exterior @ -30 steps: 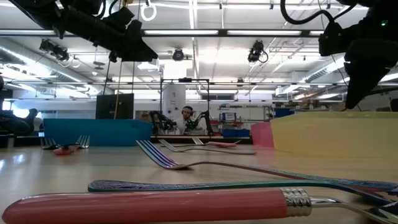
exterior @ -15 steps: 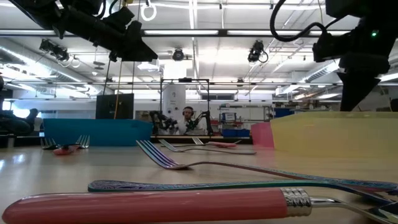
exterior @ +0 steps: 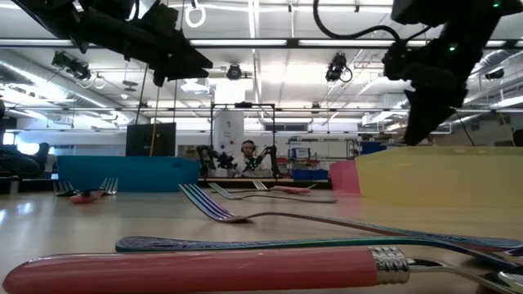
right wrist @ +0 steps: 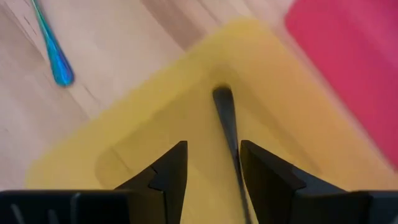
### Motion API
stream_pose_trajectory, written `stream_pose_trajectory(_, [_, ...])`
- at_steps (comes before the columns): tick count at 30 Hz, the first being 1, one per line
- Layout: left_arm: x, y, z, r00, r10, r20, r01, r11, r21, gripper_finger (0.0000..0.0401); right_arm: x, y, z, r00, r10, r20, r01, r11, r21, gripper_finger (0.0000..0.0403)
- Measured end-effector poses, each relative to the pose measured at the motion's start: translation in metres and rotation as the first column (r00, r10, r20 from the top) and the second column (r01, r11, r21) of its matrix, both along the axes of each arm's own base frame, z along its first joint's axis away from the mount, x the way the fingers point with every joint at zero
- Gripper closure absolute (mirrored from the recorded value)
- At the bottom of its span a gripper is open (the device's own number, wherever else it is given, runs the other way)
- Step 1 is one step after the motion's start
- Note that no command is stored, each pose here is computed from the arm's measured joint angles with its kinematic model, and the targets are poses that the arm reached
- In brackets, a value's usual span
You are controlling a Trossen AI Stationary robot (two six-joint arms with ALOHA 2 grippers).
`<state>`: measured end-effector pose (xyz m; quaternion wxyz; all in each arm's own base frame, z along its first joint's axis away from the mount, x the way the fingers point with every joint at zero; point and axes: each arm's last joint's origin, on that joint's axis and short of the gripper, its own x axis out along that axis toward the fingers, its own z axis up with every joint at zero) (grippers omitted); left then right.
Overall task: Sort silverware by color (type)
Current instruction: Put the red fork into the blue bin
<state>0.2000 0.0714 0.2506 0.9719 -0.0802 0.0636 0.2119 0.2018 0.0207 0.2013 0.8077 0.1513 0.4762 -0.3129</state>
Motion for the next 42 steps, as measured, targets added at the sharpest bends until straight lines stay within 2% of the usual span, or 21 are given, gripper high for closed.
stream_pose_trajectory(4, [0.009, 0.008, -0.003, 0.999, 0.013, -0.049, -0.012, 1.0, 0.011, 0.0229, 0.008, -0.012, 0.003, 0.998, 0.063, 0.025, -0.062, 0.997, -0.046, 0.0247])
stream_pose_trajectory(8, [0.03, 0.023, 0.001, 0.991, 0.02, -0.136, -0.012, 0.998, 0.056, 0.0229, 0.014, -0.024, 0.009, 0.995, 0.1, 0.031, -0.096, 0.991, -0.088, 0.0247])
stream_pose_trajectory(14, [0.073, 0.049, 0.006, 0.941, -0.041, -0.335, 0.094, 0.985, 0.144, 0.0229, 0.025, -0.038, 0.037, 0.984, 0.174, 0.049, -0.164, 0.973, -0.164, 0.0247])
stream_pose_trajectory(17, [0.095, 0.062, 0.003, 0.892, -0.066, -0.447, 0.163, 0.97, 0.181, 0.0229, 0.029, -0.044, 0.046, 0.973, 0.226, 0.042, -0.212, 0.953, -0.217, 0.0247])
stream_pose_trajectory(20, [0.115, 0.076, 0.001, 0.838, -0.078, -0.541, 0.219, 0.955, 0.202, 0.0229, 0.032, -0.049, 0.05, 0.973, 0.225, 0.05, -0.205, 0.942, -0.266, 0.0247])
stream_pose_trajectory(27, [0.145, 0.108, -0.017, 0.674, -0.107, -0.731, 0.346, 0.92, 0.184, 0.0229, 0.031, -0.054, 0.051, 0.984, 0.163, 0.07, -0.138, 0.952, -0.273, 0.0247])
stream_pose_trajectory(30, [0.151, 0.12, -0.031, 0.605, -0.181, -0.775, 0.427, 0.896, 0.124, 0.0229, 0.031, -0.054, 0.05, 0.985, 0.162, 0.062, -0.14, 0.953, -0.269, 0.0247])
stream_pose_trajectory(34, [0.16, 0.131, -0.049, 0.571, -0.265, -0.777, 0.495, 0.866, 0.069, 0.0229, 0.031, -0.054, 0.05, 0.984, 0.165, 0.063, -0.143, 0.953, -0.267, 0.0247])
stream_pose_trajectory(38, [0.17, 0.138, -0.066, 0.544, -0.283, -0.79, 0.51, 0.859, 0.044, 0.0229, 0.031, -0.054, 0.05, 0.984, 0.165, 0.063, -0.143, 0.953, -0.266, 0.0247])
stream_pose_trajectory(42, [0.177, 0.139, -0.078, 0.514, -0.327, -0.793, 0.561, 0.827, 0.023, 0.0229, 0.031, -0.054, 0.05, 0.984, 0.166, 0.064, -0.144, 0.953, -0.266, 0.0247])
